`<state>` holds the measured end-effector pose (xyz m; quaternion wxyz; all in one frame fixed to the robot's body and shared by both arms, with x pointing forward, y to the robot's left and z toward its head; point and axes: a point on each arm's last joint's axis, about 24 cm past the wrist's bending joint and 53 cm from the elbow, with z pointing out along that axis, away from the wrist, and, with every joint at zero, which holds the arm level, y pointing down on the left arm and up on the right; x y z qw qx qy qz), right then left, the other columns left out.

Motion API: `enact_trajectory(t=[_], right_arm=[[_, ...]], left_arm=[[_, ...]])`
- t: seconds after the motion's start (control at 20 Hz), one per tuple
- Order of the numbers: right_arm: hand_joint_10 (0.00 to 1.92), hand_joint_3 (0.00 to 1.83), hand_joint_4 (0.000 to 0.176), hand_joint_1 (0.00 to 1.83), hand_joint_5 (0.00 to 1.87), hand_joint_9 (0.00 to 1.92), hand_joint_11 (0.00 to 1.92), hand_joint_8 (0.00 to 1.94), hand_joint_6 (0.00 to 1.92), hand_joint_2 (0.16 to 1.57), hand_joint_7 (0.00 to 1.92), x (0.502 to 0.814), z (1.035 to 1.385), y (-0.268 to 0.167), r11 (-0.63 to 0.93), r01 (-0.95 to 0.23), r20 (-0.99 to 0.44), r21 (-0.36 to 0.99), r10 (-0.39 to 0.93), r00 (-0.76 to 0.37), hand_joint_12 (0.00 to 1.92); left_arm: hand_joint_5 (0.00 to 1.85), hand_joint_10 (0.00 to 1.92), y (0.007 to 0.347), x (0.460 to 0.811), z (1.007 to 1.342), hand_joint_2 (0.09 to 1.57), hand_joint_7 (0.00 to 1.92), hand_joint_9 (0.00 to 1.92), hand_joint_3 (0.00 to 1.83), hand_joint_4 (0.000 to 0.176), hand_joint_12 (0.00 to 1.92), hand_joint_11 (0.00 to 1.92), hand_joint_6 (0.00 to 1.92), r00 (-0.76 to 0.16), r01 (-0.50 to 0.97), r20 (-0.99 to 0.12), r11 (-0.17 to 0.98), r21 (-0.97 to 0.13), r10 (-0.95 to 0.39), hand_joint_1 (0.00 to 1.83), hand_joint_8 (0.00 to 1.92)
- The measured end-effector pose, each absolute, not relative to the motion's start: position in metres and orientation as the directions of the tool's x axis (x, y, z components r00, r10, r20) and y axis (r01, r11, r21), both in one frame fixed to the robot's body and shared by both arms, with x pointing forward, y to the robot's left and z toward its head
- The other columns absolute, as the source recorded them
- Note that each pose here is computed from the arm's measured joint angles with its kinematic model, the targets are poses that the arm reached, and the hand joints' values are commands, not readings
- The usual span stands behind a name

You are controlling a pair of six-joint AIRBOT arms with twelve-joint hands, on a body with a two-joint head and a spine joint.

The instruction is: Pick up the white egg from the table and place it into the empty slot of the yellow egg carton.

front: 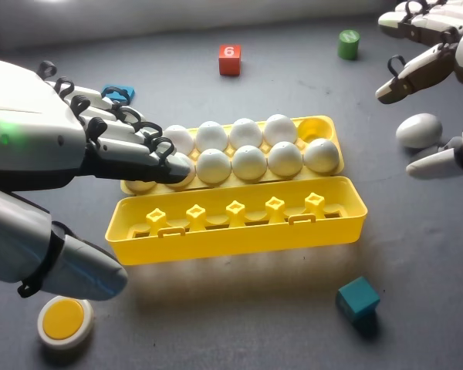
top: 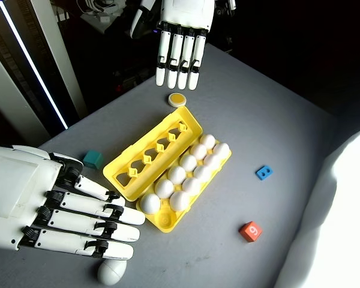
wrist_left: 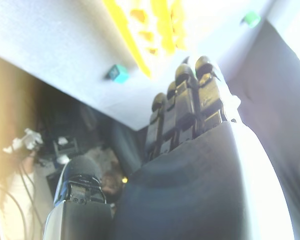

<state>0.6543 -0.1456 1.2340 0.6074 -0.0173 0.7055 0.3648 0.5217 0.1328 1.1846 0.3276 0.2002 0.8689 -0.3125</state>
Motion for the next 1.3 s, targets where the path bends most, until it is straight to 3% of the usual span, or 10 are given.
enact_trajectory(t=[0.05,0.1,0.5,0.6,0.75,0.85,0.9,0.95,1.2,1.3], right_arm=[[0.01,0.21,0.000,0.10,0.10,0.01,0.00,0.01,0.04,1.13,0.08,0.656,1.233,-0.147,0.747,-0.463,-0.879,0.477,0.406,-0.250,0.00],[0.00,0.03,0.000,0.09,0.12,0.01,0.00,0.00,0.01,1.22,0.09,0.659,1.232,-0.148,0.759,-0.462,-0.888,0.460,0.392,-0.240,0.00],[0.00,0.00,0.000,0.21,0.08,0.00,0.00,0.00,0.01,1.13,0.01,0.691,1.222,-0.169,0.797,-0.423,-0.903,0.430,0.384,-0.194,0.00],[0.00,0.00,0.056,0.14,0.11,0.00,0.00,0.00,0.01,0.94,0.00,0.697,1.220,-0.174,0.814,-0.420,-0.915,0.402,0.363,-0.174,0.00],[0.00,0.00,0.072,0.20,0.23,0.00,0.00,0.00,0.02,0.82,0.00,0.707,1.212,-0.176,0.841,-0.422,-0.941,0.337,0.309,-0.137,0.00],[0.00,0.00,0.125,0.40,0.59,0.00,0.00,0.00,0.08,0.74,0.00,0.711,1.210,-0.175,0.849,-0.425,-0.950,0.313,0.289,-0.123,0.00],[0.00,0.00,0.133,0.47,0.72,0.00,0.00,0.00,0.05,0.72,0.00,0.714,1.209,-0.175,0.852,-0.425,-0.952,0.306,0.285,-0.113,0.00],[0.00,0.00,0.100,0.55,0.79,0.00,0.00,0.00,0.03,0.71,0.00,0.718,1.205,-0.176,0.859,-0.423,-0.957,0.289,0.270,-0.105,0.00],[0.00,0.00,0.096,0.69,0.98,0.00,0.00,0.00,0.05,0.71,0.00,0.742,1.184,-0.189,0.888,-0.390,-0.969,0.245,0.233,-0.078,0.00],[0.00,0.00,0.107,0.71,1.00,0.00,0.00,0.00,0.05,0.71,0.00,0.747,1.178,-0.193,0.895,-0.380,-0.972,0.233,0.221,-0.075,0.00]], left_arm=[[0.16,0.07,0.133,0.522,1.185,1.11,0.18,0.15,0.20,0.000,0.20,0.06,0.05,-0.705,0.553,-0.695,0.724,-0.412,0.143,0.00,0.06],[0.18,0.00,0.133,0.522,1.185,1.20,0.21,0.18,0.01,0.000,0.34,0.01,0.00,-0.704,0.553,-0.695,0.725,-0.411,0.143,0.00,0.00],[0.18,0.00,0.132,0.521,1.185,1.21,0.21,0.19,0.00,0.000,0.40,0.00,0.00,-0.705,0.553,-0.694,0.723,-0.413,0.143,0.00,0.00],[0.15,0.00,0.132,0.521,1.185,1.21,0.20,0.18,0.00,0.000,0.39,0.00,0.00,-0.705,0.554,-0.695,0.724,-0.412,0.144,0.00,0.00],[0.13,0.00,0.134,0.523,1.185,1.20,0.18,0.16,0.00,0.000,0.35,0.00,0.00,-0.705,0.550,-0.696,0.727,-0.412,0.139,0.00,0.00],[0.14,0.00,0.134,0.523,1.185,1.20,0.18,0.16,0.00,0.000,0.35,0.00,0.00,-0.706,0.550,-0.695,0.726,-0.414,0.138,0.00,0.00],[0.12,0.00,0.134,0.523,1.185,1.20,0.18,0.17,0.00,0.000,0.35,0.00,0.00,-0.706,0.549,-0.694,0.725,-0.415,0.138,0.00,0.00],[0.12,0.00,0.134,0.523,1.185,1.20,0.18,0.17,0.00,0.000,0.36,0.00,0.00,-0.706,0.550,-0.695,0.726,-0.414,0.139,0.00,0.00],[0.15,0.01,0.133,0.522,1.185,1.20,0.20,0.18,0.00,0.000,0.38,0.00,0.01,-0.706,0.551,-0.695,0.724,-0.415,0.139,0.00,0.01],[0.17,0.01,0.133,0.522,1.185,1.19,0.22,0.20,0.00,0.000,0.42,0.00,0.01,-0.706,0.551,-0.694,0.725,-0.414,0.141,0.00,0.01]])
